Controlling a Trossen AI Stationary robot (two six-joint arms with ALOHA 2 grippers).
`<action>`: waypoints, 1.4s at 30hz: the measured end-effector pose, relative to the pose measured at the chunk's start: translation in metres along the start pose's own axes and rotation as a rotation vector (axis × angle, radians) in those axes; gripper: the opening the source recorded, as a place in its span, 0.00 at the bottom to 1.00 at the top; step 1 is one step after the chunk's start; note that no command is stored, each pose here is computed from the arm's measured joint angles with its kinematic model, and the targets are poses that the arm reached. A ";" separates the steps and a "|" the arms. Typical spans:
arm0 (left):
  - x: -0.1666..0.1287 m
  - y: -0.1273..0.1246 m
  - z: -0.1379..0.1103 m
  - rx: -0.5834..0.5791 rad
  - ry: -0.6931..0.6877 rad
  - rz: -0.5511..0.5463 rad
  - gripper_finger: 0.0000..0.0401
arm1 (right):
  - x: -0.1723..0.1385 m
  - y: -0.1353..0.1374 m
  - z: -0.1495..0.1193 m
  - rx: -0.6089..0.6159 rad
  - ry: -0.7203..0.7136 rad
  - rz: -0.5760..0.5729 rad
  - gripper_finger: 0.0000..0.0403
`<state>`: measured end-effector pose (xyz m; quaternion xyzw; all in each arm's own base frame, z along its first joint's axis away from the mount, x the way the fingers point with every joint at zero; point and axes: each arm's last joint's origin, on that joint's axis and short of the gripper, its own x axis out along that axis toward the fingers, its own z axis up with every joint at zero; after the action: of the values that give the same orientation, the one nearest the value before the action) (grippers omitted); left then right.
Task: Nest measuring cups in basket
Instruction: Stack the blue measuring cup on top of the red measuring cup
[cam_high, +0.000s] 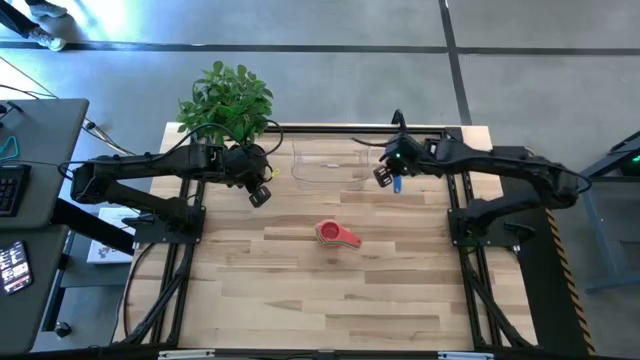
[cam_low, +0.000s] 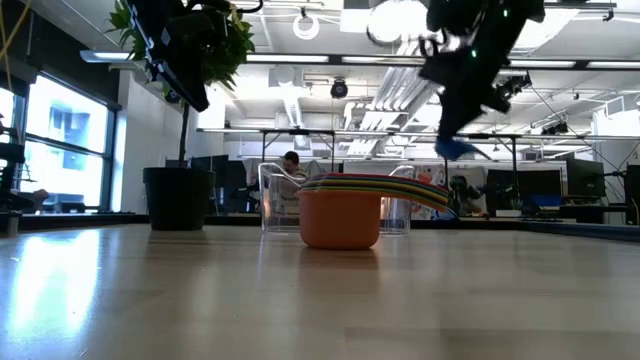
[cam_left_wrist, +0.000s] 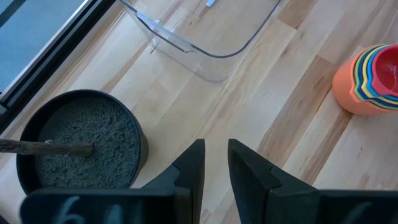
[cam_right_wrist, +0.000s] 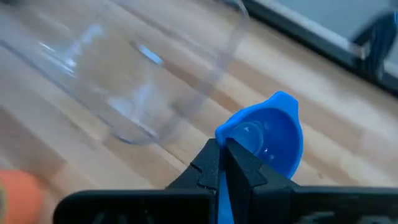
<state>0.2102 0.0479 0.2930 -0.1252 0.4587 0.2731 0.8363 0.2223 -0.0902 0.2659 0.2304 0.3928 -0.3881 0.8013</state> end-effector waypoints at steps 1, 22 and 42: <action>0.000 0.000 0.000 0.000 0.000 0.000 0.16 | -0.006 0.005 0.003 -0.014 -0.024 0.013 0.00; 0.000 -0.001 -0.001 -0.093 0.017 -0.043 0.16 | -0.084 0.082 0.032 -0.378 -0.255 0.223 0.00; 0.000 -0.001 0.000 -0.096 0.015 -0.035 0.16 | -0.037 0.187 -0.019 -0.732 0.014 0.353 0.00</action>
<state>0.2104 0.0467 0.2928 -0.1755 0.4490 0.2790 0.8305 0.3493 0.0493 0.2970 -0.0035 0.4650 -0.0777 0.8819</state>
